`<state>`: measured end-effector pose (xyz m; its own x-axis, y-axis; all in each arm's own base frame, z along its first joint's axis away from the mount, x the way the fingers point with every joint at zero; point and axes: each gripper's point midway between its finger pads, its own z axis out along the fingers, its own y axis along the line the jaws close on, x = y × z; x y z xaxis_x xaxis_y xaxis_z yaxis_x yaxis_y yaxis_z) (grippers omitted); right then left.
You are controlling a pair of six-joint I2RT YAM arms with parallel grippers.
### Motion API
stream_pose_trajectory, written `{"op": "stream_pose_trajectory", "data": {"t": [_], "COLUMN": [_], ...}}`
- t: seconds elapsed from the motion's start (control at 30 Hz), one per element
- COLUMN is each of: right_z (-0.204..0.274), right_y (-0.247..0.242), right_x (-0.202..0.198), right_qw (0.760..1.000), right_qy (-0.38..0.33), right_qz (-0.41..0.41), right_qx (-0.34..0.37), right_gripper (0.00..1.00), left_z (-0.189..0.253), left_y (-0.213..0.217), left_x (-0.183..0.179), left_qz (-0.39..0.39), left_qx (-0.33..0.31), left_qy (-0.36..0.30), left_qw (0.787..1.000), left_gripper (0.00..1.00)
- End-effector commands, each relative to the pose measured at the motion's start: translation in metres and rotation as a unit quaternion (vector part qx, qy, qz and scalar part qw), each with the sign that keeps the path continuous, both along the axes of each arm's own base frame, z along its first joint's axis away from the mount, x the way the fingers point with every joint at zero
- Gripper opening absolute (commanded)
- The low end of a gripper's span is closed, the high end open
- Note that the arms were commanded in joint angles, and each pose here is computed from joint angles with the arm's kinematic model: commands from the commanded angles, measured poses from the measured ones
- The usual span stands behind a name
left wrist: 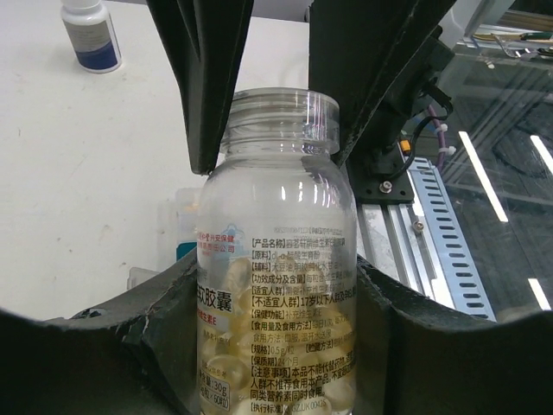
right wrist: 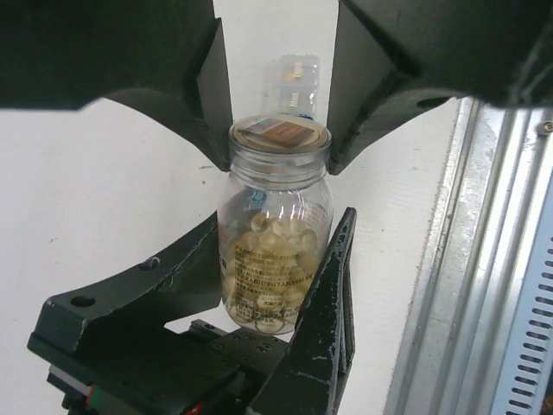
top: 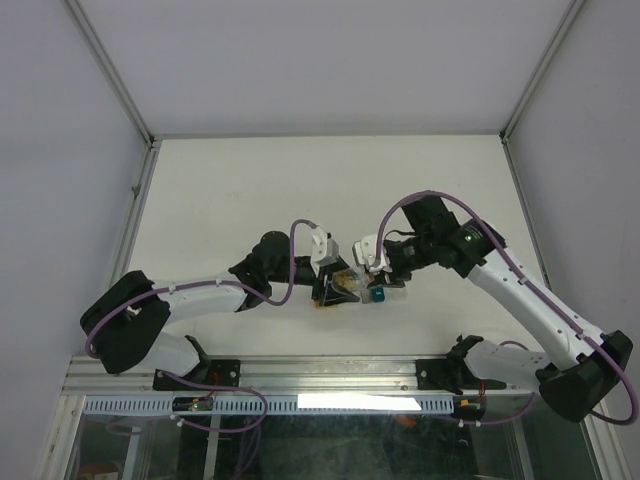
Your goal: Sort the pills into containers
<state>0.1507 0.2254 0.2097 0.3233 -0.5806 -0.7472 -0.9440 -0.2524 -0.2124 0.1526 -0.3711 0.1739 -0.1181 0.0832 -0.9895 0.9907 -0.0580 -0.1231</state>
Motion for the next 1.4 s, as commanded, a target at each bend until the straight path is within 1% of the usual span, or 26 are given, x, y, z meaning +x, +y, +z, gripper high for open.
{"op": "stream_pose_trajectory", "data": {"t": [0.0,0.03,0.07,0.1,0.13,0.17,0.2,0.27,0.3,0.4,0.47,0.53,0.6,0.8,0.97,1.03,1.17,1.27,1.3,1.37], "right_z": [0.028,0.031,0.035,0.039,0.045,0.050,0.054,0.060,0.058,0.046,0.048,0.050,0.049,0.035,0.027,0.027,0.024,0.022,0.021,0.020], "right_y": [0.019,0.017,0.015,0.012,0.009,0.003,-0.001,-0.005,-0.007,-0.005,-0.004,-0.005,-0.004,0.005,0.010,0.011,0.013,0.014,0.014,0.015], "right_x": [0.013,0.015,0.016,0.019,0.022,0.025,0.025,0.025,0.020,0.003,-0.005,-0.001,0.005,0.015,0.013,0.011,0.013,0.015,0.016,0.017], "right_qw": [0.994,0.995,0.996,0.995,0.991,0.986,0.980,0.959,0.951,0.922,0.899,0.872,0.854,0.832,0.836,0.838,0.837,0.836,0.836,0.834], "right_qy": [-0.084,-0.071,-0.055,-0.038,-0.010,0.012,0.040,0.104,0.134,0.253,0.334,0.389,0.420,0.465,0.463,0.461,0.463,0.465,0.466,0.468], "right_qz": [0.029,0.004,-0.024,-0.058,-0.103,-0.137,-0.169,-0.239,-0.254,-0.277,-0.264,-0.272,-0.279,-0.280,-0.281,-0.278,-0.278,-0.279,-0.280,-0.281], "right_qx": [0.062,0.066,0.070,0.076,0.085,0.092,0.100,0.113,0.110,0.096,0.106,0.122,0.130,0.111,0.091,0.088,0.084,0.082,0.080,0.080], "right_gripper": [0.31,0.54,0.75,0.93,0.98,0.99,0.99,0.99,0.99,0.99,0.99,0.99,0.98,0.86,0.73,0.65,0.58,0.46,0.44,0.44], "left_z": [0.017,0.017,0.017,0.016,0.017,0.016,0.017,0.018,0.019,0.025,0.028,0.029,0.031,0.032,0.032,0.033,0.031,0.030,0.029,0.029], "left_y": [-0.002,-0.001,-0.001,-0.001,-0.001,0.000,0.000,0.000,0.001,0.000,0.000,-0.001,-0.001,-0.003,-0.002,-0.002,-0.004,-0.005,-0.005,-0.006], "left_x": [-0.006,-0.005,-0.004,-0.002,-0.002,-0.001,0.001,0.004,0.006,0.014,0.020,0.022,0.020,0.019,0.022,0.023,0.023,0.022,0.022,0.021], "left_qz": [-0.033,-0.028,-0.025,-0.020,-0.018,-0.012,-0.007,0.006,0.016,0.053,0.082,0.096,0.098,0.097,0.107,0.109,0.105,0.100,0.099,0.097], "left_qx": [-0.012,-0.011,-0.012,-0.011,-0.011,-0.011,-0.011,-0.015,-0.017,-0.031,-0.040,-0.045,-0.052,-0.054,-0.055,-0.055,-0.053,-0.050,-0.049,-0.046], "left_qy": [0.015,0.012,0.009,0.009,0.009,0.009,0.008,0.005,0.005,-0.009,-0.019,-0.023,-0.023,-0.020,-0.016,-0.016,-0.013,-0.012,-0.011,-0.011], "left_qw": [0.999,0.999,1.000,1.000,1.000,1.000,1.000,1.000,1.000,0.998,0.996,0.994,0.994,0.994,0.993,0.992,0.993,0.994,0.994,0.994], "left_gripper": [0.00,0.00,0.00,0.00,0.00,0.00,0.00,0.00,0.00,0.00,0.00,0.00,0.00,0.00,0.00,0.00,0.00,0.00,0.00,0.00]}}
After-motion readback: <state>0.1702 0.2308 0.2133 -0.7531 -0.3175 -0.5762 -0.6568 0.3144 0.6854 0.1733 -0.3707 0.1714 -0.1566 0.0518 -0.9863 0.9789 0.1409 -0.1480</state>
